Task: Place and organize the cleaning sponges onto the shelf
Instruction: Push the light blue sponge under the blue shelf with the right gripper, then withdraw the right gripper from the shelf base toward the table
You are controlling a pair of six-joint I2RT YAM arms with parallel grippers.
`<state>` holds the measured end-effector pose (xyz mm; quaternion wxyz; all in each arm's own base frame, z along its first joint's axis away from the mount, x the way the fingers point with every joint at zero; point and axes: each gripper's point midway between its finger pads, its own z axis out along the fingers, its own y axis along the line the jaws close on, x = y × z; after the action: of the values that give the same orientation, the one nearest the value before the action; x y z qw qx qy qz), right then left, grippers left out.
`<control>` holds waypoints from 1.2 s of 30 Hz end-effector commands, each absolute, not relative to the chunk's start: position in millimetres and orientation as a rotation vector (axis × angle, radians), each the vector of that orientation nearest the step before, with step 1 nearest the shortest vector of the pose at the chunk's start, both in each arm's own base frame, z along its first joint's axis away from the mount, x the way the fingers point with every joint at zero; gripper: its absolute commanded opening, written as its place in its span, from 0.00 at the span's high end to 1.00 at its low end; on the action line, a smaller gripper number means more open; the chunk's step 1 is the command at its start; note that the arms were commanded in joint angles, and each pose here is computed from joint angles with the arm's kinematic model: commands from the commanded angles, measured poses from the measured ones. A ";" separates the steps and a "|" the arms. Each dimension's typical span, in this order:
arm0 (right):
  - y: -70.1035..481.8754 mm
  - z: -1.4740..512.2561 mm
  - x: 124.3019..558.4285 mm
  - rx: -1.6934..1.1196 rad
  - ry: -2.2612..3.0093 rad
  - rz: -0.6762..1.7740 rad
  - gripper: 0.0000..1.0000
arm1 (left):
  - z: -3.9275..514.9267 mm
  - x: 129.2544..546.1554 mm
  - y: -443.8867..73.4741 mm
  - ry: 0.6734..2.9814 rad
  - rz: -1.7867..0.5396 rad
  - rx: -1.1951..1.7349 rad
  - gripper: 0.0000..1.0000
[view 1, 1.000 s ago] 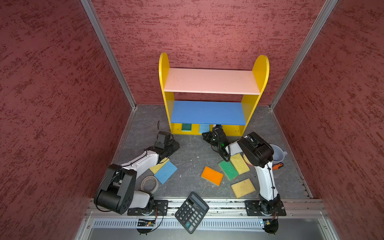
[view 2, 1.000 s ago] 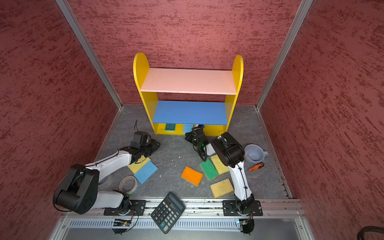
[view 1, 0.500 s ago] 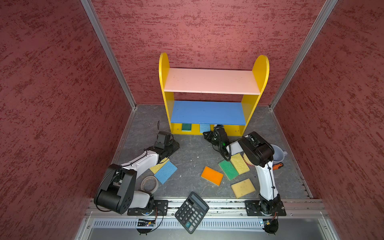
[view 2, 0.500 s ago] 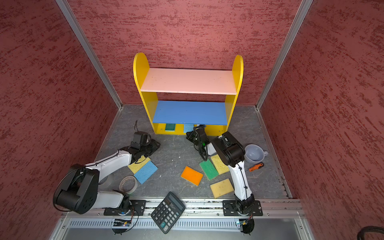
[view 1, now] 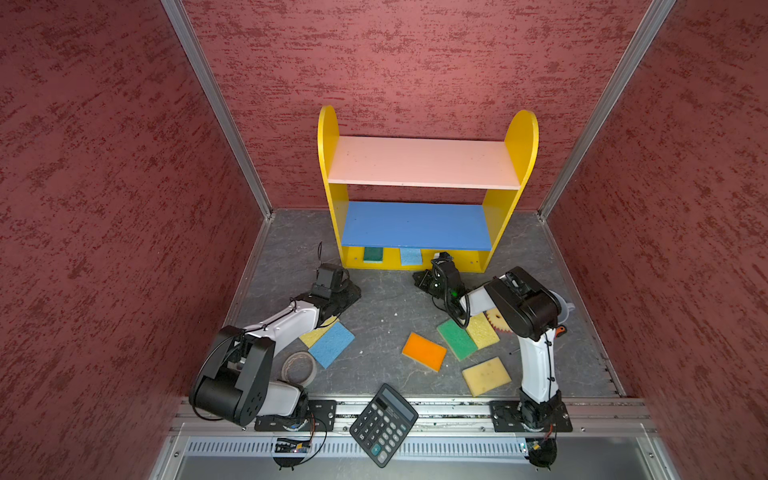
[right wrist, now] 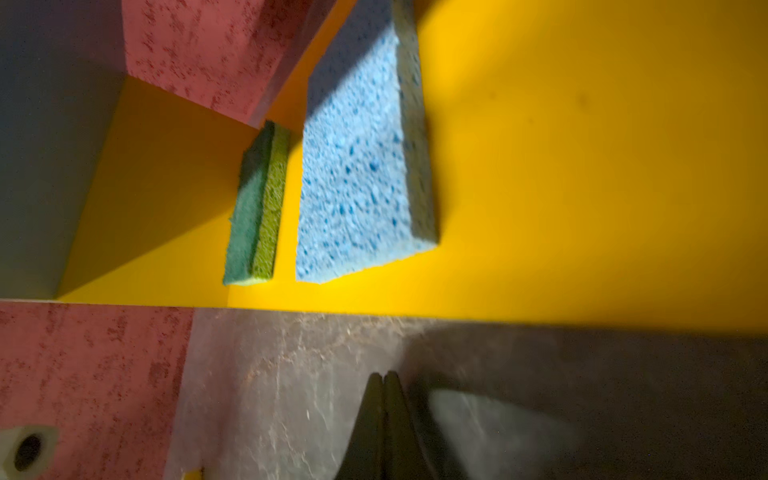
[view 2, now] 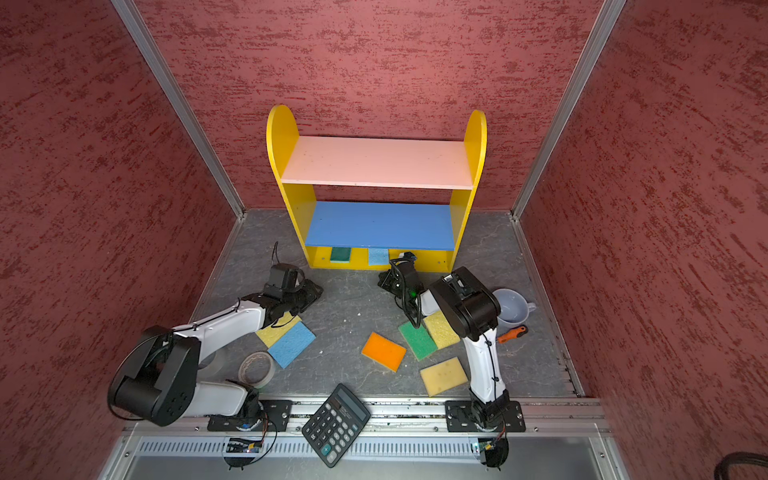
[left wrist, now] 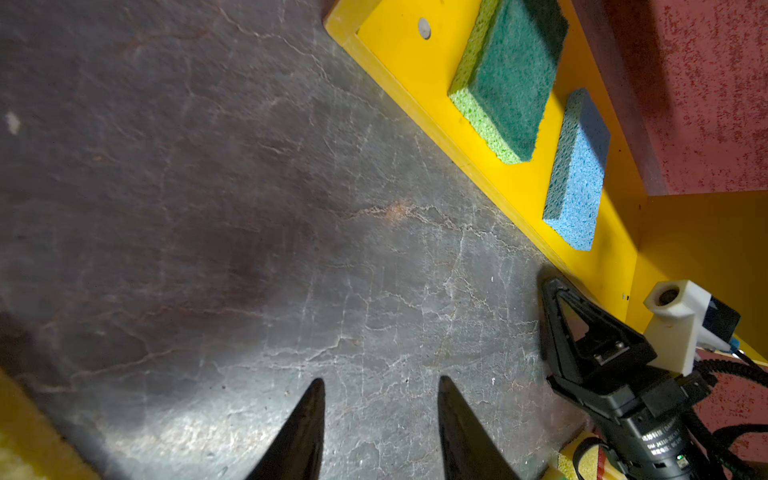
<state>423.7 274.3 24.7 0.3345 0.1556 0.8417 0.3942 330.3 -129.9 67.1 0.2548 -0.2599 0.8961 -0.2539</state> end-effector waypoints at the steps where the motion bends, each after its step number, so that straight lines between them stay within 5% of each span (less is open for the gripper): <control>1: 253.2 14.0 407.8 0.415 2.264 0.870 0.96 | 84.3 335.1 -135.7 2.396 -0.707 -0.683 0.55; 13: 225.5 51.0 434.3 0.449 2.051 0.929 0.88 | 97.0 327.3 -131.1 2.377 -0.667 -0.663 0.54; 18: 215.2 51.6 450.6 0.553 1.962 1.042 0.90 | 89.5 322.7 -127.7 2.402 -0.647 -0.669 0.71; 36: 221.0 24.3 489.9 0.749 1.950 1.118 0.90 | 71.3 328.1 -129.2 2.451 -0.637 -0.685 0.71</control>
<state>487.9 219.3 44.4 0.4045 0.2636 0.7543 0.4449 322.8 -127.0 69.8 0.2549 -0.2582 0.9027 -0.2312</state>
